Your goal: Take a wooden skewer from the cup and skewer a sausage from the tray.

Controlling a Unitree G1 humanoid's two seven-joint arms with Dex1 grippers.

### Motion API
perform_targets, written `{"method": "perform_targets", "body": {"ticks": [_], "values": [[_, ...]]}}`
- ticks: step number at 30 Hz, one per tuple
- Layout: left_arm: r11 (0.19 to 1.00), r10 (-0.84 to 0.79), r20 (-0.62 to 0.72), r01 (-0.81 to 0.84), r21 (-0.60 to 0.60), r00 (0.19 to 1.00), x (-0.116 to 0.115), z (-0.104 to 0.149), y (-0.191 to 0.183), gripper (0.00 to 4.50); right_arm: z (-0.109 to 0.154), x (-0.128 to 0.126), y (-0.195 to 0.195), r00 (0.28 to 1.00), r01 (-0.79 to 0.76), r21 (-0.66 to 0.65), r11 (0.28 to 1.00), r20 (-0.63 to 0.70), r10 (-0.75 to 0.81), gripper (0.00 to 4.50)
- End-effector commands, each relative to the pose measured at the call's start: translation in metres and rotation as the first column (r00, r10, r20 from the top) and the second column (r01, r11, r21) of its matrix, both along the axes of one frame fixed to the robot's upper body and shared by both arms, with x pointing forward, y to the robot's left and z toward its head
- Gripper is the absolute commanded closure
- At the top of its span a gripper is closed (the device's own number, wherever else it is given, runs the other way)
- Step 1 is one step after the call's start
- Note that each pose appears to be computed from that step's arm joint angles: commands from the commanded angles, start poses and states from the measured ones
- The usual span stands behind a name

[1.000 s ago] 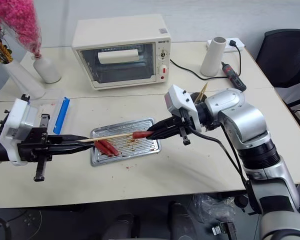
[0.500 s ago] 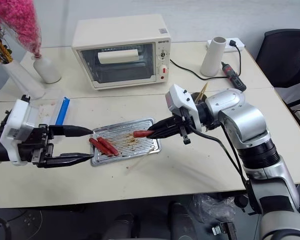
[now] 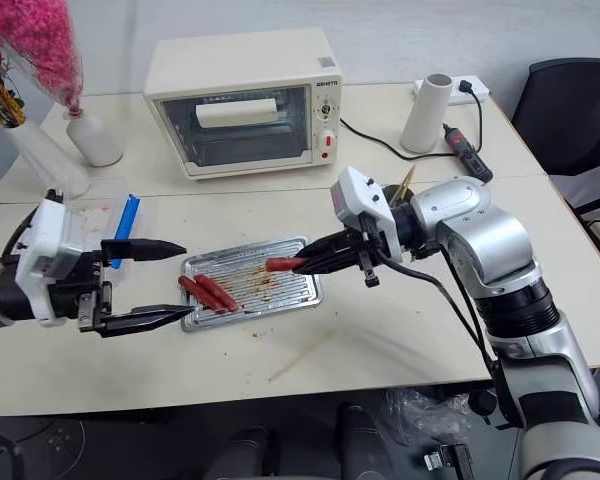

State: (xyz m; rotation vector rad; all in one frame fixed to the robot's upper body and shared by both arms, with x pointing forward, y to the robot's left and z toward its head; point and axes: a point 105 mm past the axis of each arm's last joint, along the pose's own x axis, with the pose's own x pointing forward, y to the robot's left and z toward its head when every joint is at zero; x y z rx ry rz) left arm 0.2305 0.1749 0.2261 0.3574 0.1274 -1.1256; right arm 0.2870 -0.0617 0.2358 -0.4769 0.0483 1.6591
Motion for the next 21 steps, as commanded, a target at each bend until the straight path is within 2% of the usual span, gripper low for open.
{"method": "perform_targets", "body": {"ticks": [1, 2, 5, 10, 14, 17, 18, 20, 21], "values": [[1.000, 0.024, 0.036, -0.024, -0.010, 0.999, -0.001, 0.000, -0.003, 0.01, 0.009, -0.003, -0.001, 0.999, 0.024, 0.042, 0.999, 0.043, -0.026, 4.36], [0.999, 0.032, 0.029, -0.032, -0.021, 0.999, -0.001, -0.001, -0.003, 0.01, 0.008, -0.002, -0.002, 0.998, 0.044, 0.051, 0.998, 0.040, -0.046, 4.36], [0.998, 0.044, 0.017, -0.043, -0.041, 0.999, -0.002, -0.006, -0.003, 0.62, 0.004, 0.004, -0.007, 0.992, 0.116, 0.066, 0.991, 0.033, -0.119, 4.36], [0.995, 0.086, 0.006, -0.086, -0.049, 0.996, 0.002, -0.014, -0.001, 2.06, -0.011, 0.015, -0.016, 0.964, 0.262, 0.084, 0.961, 0.012, -0.264, 4.36], [0.983, 0.168, 0.028, -0.165, -0.084, 0.985, 0.011, -0.018, 0.001, 2.06, -0.033, 0.042, -0.022, 0.888, 0.453, 0.088, 0.887, 0.038, -0.457, 4.36], [0.964, 0.242, 0.055, -0.234, -0.125, 0.969, 0.019, -0.020, 0.001, 2.06, -0.054, 0.069, -0.030, 0.788, 0.611, 0.078, 0.787, 0.037, -0.615, 4.36], [0.959, 0.260, 0.061, -0.250, -0.135, 0.964, 0.021, -0.021, 0.000, 2.09, -0.060, 0.076, -0.033, 0.756, 0.651, 0.072, 0.756, 0.032, -0.654, 3.69], [0.950, 0.282, 0.066, -0.270, -0.157, 0.957, 0.022, -0.022, -0.002, 2.09, -0.071, 0.085, -0.039, 0.718, 0.691, 0.064, 0.720, 0.053, -0.694, 3.26], [0.946, 0.289, 0.064, -0.275, -0.170, 0.955, 0.022, -0.022, -0.004, 2.09, -0.075, 0.088, -0.041, 0.702, 0.706, 0.060, 0.705, 0.064, -0.709, 2.86]]}}
